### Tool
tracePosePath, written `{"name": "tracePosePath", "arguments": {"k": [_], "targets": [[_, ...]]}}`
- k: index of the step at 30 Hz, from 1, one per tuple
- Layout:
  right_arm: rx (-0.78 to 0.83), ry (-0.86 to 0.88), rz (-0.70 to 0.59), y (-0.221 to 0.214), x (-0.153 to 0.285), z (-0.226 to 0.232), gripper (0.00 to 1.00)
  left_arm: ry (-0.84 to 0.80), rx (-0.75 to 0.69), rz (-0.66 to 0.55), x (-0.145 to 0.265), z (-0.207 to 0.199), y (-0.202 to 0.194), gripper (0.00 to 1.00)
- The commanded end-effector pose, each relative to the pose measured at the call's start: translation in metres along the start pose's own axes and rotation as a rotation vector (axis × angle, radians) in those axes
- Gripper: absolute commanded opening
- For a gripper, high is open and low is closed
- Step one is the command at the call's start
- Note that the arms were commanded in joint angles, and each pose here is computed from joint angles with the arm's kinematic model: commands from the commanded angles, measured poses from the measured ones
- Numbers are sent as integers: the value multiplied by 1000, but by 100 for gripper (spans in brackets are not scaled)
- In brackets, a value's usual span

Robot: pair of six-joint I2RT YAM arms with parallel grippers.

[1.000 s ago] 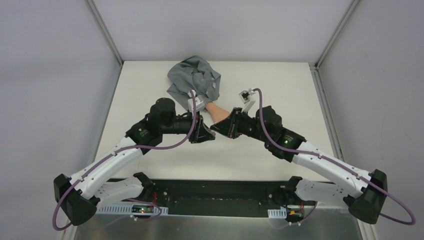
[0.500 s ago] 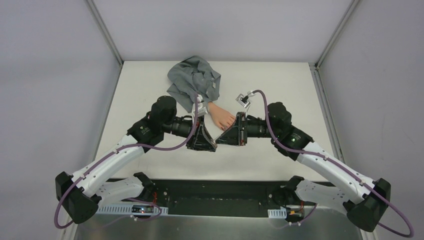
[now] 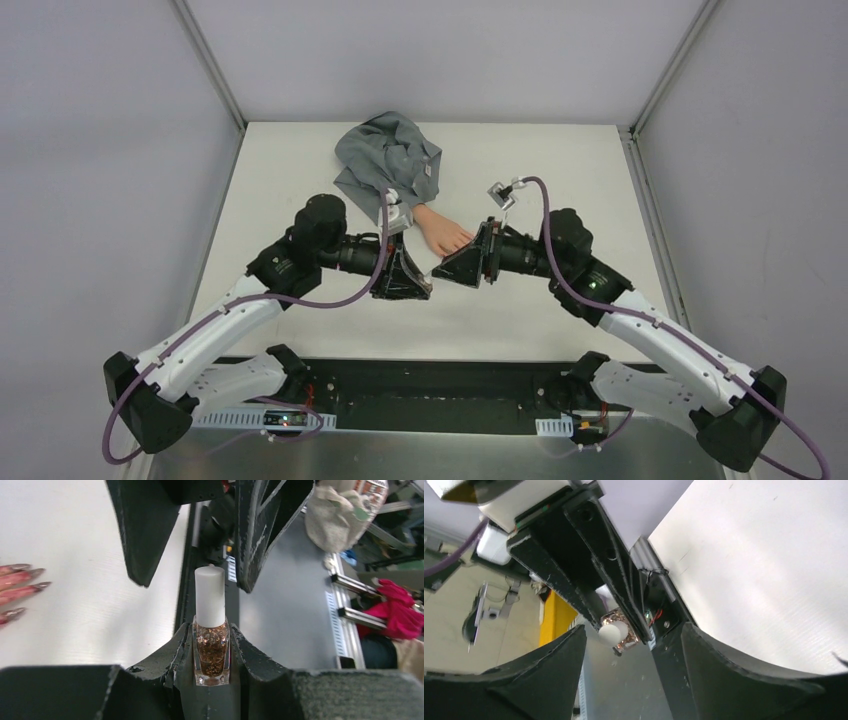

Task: Paint the nails
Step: Unscrew the nail polish bottle.

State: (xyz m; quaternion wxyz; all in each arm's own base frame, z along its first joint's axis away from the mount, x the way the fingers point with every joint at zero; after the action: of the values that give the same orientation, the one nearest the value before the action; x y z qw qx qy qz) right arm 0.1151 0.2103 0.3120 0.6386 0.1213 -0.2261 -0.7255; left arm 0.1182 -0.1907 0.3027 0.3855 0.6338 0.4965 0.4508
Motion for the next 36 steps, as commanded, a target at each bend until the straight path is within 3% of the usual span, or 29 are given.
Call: {"name": "tracePosePath", "arguments": {"k": [1,6,12,21,28,36], "targets": [[-82,-38,-265,17,4,7,74,205,-110,-58,8,6,7,0],[-201,-56,-406,21,-11,8,67,439,-99,-82,16,17,3,0],[-166,-125,-535,14,-47,26,61,578,-55,-110,21,22,0,0],[-111,-230,-602,4,-77,35,49,586,-38,-111,20,23,-1,0],[-109,-257,-692,7,-60,32,58,592,-47,-115,21,22,0,0],[-88,-259,-706,14,-64,37,56,589,-47,-117,22,21,0,0]]}}
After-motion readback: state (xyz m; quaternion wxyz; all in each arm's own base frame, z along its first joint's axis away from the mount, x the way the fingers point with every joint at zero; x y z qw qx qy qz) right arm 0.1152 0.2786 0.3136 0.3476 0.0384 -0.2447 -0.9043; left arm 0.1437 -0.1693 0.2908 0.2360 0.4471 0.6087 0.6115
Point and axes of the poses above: each gripper's point midway between its finger pads, its own x axis back along the fingers, its own z axis along the line the jaws close on, y = z × x, the point moved 10 cm from there along x, back along the fingers, and after that the axes turned 12 degrees about -x, right-handed, at the moved point
